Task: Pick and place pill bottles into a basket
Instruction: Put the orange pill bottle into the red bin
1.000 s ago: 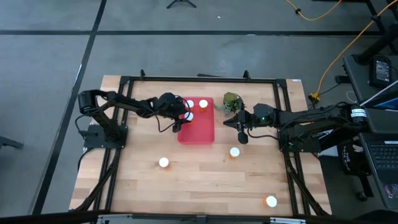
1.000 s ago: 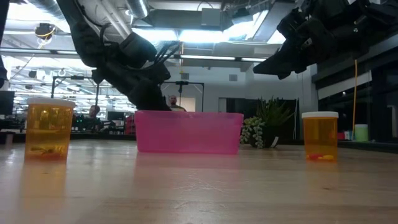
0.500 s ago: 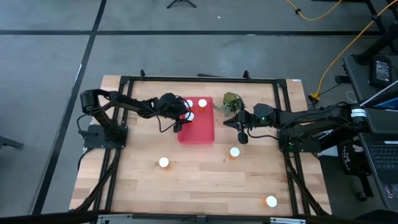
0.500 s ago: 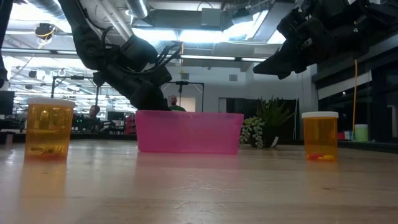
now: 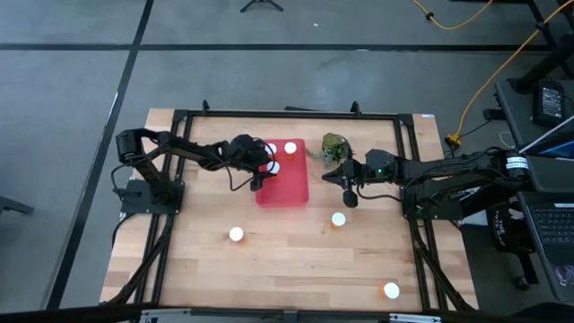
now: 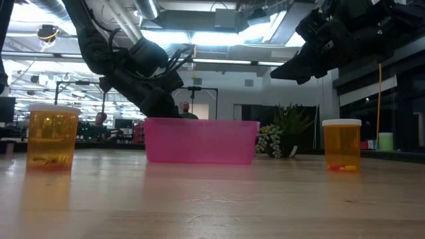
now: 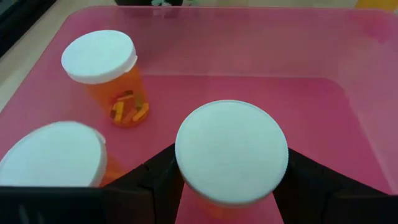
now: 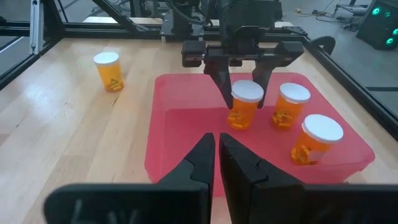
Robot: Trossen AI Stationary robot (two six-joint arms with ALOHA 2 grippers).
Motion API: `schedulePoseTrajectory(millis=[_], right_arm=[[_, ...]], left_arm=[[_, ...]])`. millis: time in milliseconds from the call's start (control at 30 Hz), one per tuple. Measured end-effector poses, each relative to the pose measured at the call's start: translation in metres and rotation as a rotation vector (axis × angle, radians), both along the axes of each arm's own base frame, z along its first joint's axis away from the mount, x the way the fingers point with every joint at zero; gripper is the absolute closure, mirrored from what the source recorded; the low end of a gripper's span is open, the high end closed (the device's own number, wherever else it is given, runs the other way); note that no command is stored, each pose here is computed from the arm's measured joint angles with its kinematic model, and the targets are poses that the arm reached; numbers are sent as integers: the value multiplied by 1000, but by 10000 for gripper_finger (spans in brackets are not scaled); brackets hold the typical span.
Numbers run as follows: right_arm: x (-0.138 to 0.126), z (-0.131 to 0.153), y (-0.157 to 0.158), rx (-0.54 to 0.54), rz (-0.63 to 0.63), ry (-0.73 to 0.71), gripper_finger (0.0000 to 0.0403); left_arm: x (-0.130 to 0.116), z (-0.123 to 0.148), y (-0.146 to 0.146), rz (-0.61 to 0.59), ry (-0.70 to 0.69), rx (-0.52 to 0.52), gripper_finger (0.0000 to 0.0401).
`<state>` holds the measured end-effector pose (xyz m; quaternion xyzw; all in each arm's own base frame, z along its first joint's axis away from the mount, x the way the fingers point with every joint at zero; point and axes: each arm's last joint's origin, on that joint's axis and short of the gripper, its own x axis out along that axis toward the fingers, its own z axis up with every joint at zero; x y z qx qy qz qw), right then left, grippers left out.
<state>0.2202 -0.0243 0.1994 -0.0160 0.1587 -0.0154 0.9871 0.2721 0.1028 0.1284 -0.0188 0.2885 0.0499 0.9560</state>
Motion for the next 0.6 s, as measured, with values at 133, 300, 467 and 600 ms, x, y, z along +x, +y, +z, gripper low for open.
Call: schedulePoseTrajectory(millis=[133, 300, 467, 600], right_arm=[[0, 0, 0, 0, 0, 0, 374], [0, 0, 0, 0, 0, 0, 374], [0, 0, 0, 0, 0, 1, 374], [0, 0, 0, 1, -1, 1, 374]], left_arm=[[-1, -2, 1, 31, 17, 12, 185], [-1, -1, 1, 31, 13, 14, 181], [-1, -1, 1, 31, 11, 15, 181], [-1, -1, 1, 29, 10, 18, 180]])
